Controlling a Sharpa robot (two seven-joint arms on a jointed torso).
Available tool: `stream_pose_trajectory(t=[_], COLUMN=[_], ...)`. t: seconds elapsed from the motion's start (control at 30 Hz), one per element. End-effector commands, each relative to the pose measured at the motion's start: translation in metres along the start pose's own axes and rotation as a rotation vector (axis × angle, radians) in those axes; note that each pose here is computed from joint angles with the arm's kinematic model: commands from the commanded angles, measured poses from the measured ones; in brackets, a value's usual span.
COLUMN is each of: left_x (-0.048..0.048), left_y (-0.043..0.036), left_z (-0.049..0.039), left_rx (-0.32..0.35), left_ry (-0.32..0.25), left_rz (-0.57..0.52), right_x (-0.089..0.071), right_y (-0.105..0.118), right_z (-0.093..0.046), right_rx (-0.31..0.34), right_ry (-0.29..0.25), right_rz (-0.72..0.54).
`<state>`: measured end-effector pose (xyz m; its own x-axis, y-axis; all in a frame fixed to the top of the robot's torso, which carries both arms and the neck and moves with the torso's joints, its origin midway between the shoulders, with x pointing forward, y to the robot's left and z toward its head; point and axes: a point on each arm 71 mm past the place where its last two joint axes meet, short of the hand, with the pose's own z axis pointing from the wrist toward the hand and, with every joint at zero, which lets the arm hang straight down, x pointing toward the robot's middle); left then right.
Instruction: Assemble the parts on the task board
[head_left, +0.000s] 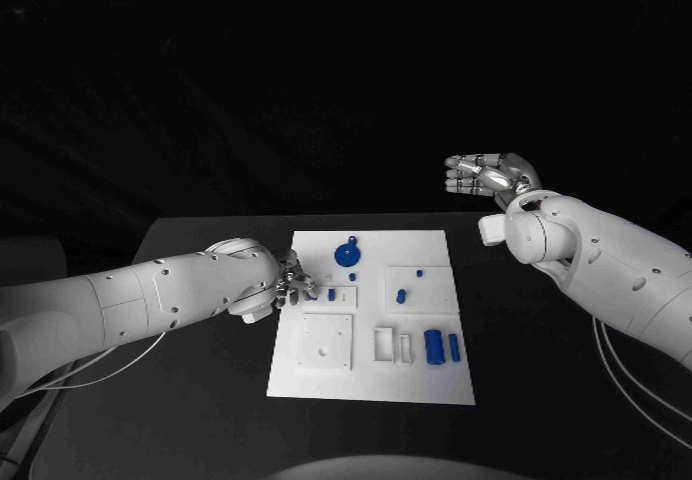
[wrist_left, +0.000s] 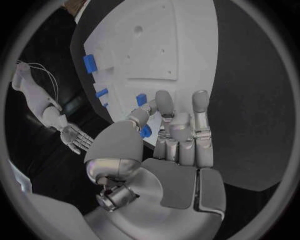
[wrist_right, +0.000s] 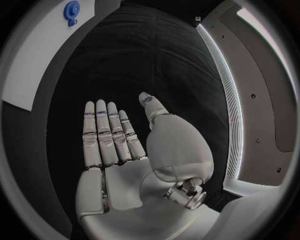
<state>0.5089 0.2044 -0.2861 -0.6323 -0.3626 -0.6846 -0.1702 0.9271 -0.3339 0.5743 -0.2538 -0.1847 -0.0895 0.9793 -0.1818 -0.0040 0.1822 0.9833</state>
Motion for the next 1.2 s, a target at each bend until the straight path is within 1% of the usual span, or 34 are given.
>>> stream_pose_trajectory(t=[0.03,0.2,0.4,0.8,1.2], left_x=[0.0058,0.0079,0.0092,0.0107,0.0102], left_y=[0.0032,0.0014,0.0,-0.0041,-0.0068], left_z=[0.0016,0.0024,0.0033,0.0042,0.0052], left_rx=[-0.02,-0.024,-0.028,-0.022,-0.015], left_ry=[0.038,0.063,0.08,0.085,0.073], left_rz=[0.026,0.041,0.052,0.067,0.069], right_x=[0.0018,0.0022,0.0022,0.0034,0.0049], right_y=[0.0001,-0.0004,-0.0013,-0.0041,-0.0074], right_z=[0.0,0.0,0.0,-0.0005,-0.0012], right_rx=[-0.006,-0.005,-0.004,0.002,0.008], right_ry=[0.016,0.017,0.019,0.023,0.026], right_rz=[-0.002,-0.002,-0.002,0.0,0.003])
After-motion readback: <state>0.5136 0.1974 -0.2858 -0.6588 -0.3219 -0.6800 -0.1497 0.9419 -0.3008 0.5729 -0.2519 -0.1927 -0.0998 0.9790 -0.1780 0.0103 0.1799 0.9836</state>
